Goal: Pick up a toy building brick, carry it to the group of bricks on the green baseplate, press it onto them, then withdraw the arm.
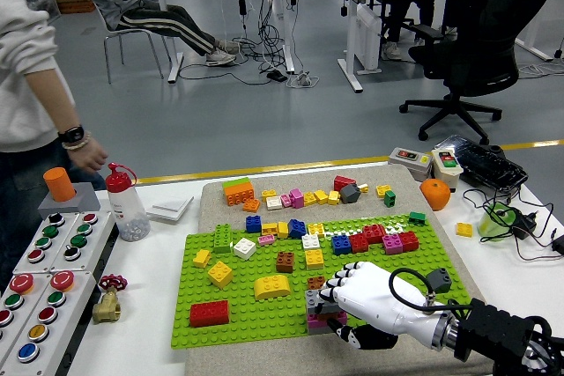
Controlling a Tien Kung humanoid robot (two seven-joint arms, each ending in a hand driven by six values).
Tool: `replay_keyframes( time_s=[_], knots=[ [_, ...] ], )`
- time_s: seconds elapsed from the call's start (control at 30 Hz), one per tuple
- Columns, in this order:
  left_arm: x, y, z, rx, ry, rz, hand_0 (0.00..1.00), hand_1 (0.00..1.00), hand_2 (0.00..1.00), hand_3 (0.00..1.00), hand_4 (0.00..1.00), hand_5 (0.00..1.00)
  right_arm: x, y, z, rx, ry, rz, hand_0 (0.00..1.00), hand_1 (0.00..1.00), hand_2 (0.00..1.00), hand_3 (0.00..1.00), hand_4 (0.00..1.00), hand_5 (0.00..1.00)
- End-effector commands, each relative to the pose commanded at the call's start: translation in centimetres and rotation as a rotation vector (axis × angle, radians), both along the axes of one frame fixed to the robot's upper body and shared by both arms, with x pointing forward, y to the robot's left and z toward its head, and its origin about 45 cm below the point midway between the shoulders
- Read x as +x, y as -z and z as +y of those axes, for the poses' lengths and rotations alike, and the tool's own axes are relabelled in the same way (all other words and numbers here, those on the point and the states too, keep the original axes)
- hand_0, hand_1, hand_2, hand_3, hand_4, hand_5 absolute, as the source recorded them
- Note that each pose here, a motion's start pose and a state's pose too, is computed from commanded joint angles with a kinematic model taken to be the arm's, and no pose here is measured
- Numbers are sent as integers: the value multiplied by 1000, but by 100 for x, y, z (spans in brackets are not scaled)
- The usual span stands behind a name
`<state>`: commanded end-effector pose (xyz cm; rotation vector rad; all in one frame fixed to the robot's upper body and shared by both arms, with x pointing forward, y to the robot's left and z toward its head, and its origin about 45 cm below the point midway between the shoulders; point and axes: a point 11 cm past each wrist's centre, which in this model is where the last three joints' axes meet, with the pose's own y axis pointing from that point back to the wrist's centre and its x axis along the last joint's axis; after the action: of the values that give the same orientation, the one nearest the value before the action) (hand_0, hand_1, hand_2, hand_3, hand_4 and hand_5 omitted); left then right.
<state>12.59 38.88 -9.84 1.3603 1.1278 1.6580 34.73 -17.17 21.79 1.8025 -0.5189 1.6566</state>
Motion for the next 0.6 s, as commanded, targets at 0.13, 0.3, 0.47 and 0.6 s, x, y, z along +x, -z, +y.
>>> replay_keyframes(
  time_s=[0.13, 0.3, 0.47, 0.6],
  knots=[
    [1, 0, 0, 0, 0, 0, 630, 594, 610, 401, 302, 934, -6, 20, -4, -5, 3, 7, 601, 621, 616, 614, 488, 279],
    [0, 1, -2, -1, 0, 0, 630, 594, 610, 402, 303, 934, -8, 16, -1, -2, 3, 6, 600, 623, 616, 615, 490, 279],
    [1, 1, -3, -1, -1, 0, 630, 594, 610, 402, 302, 934, 6, -72, 17, 32, 5, -18, 596, 621, 615, 616, 490, 279],
    [-3, 3, -6, -1, -3, 0, 630, 594, 610, 402, 302, 934, 28, -186, 23, 81, 20, -49, 596, 621, 615, 616, 490, 279]
  ],
)
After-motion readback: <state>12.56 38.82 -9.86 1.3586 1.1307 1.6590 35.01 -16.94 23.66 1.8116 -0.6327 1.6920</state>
